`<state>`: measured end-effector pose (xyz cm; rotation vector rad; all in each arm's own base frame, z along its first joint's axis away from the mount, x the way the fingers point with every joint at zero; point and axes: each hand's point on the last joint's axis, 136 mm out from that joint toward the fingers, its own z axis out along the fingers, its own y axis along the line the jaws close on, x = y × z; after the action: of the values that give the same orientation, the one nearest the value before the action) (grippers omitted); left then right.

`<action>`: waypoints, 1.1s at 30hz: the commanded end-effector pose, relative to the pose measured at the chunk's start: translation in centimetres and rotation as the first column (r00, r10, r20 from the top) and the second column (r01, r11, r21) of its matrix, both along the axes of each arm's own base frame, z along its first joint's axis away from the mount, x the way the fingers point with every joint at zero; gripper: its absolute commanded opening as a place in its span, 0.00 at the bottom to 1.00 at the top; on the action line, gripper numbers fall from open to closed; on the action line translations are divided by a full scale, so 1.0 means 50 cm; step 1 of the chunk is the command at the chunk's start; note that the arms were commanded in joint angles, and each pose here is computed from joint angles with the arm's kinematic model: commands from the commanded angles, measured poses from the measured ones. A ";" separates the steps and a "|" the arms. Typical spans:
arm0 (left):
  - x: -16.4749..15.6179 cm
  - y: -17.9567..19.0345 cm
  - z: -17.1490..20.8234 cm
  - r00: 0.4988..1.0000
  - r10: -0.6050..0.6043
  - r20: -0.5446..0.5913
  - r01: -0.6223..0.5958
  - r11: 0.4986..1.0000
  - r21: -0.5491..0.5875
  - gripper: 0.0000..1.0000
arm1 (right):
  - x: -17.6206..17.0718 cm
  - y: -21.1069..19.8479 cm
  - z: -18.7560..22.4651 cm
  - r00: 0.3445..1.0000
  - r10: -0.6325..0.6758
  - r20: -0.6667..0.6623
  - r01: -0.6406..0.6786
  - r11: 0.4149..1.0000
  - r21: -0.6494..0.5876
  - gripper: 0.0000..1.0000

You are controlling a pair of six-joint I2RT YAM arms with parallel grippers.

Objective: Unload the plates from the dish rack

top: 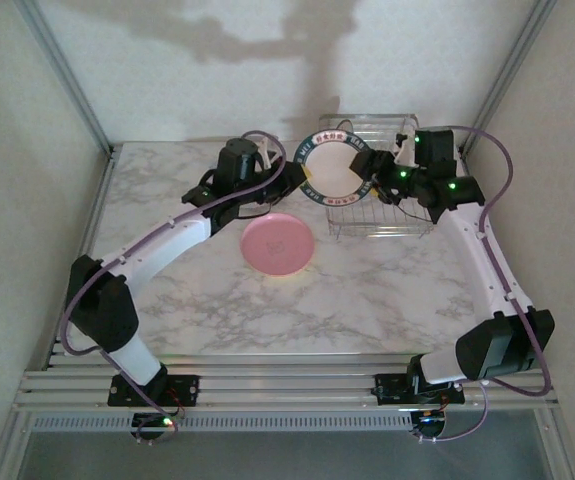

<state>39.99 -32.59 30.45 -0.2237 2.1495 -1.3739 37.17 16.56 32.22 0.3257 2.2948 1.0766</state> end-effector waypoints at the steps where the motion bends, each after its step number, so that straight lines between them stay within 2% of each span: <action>1: -0.023 0.037 0.030 0.999 0.012 0.050 -0.013 1.000 0.018 0.00 | -0.024 -0.025 0.068 0.986 -0.017 0.165 0.037 0.992 -0.120 0.68; 8: -0.076 0.153 -0.105 0.988 0.127 -0.086 -0.117 0.986 0.118 0.00 | -0.076 0.002 0.048 0.953 0.113 0.283 -0.007 0.936 -0.351 0.74; 12: -0.106 0.213 -0.194 0.964 0.210 -0.165 -0.181 0.968 0.173 0.00 | -0.107 0.038 0.032 0.923 0.222 0.314 -0.069 0.899 -0.432 0.75; 16: -0.120 0.242 -0.274 0.940 0.265 -0.214 -0.214 0.948 0.234 0.00 | -0.128 0.064 0.007 0.902 0.297 0.313 -0.114 0.865 -0.489 0.77; 23: -0.104 0.245 -0.356 0.908 0.304 -0.288 -0.228 0.936 0.268 0.00 | -0.137 0.094 0.004 0.882 0.355 0.309 -0.165 0.848 -0.503 0.77; 33: -0.078 0.240 -0.407 0.895 0.317 -0.315 -0.224 0.928 0.299 0.00 | -0.146 0.105 -0.004 0.863 0.407 0.299 -0.182 0.803 -0.567 0.78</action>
<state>33.92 -20.19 8.24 -0.6991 2.5377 -0.8818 29.75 21.65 31.54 -0.4265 2.1900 0.5770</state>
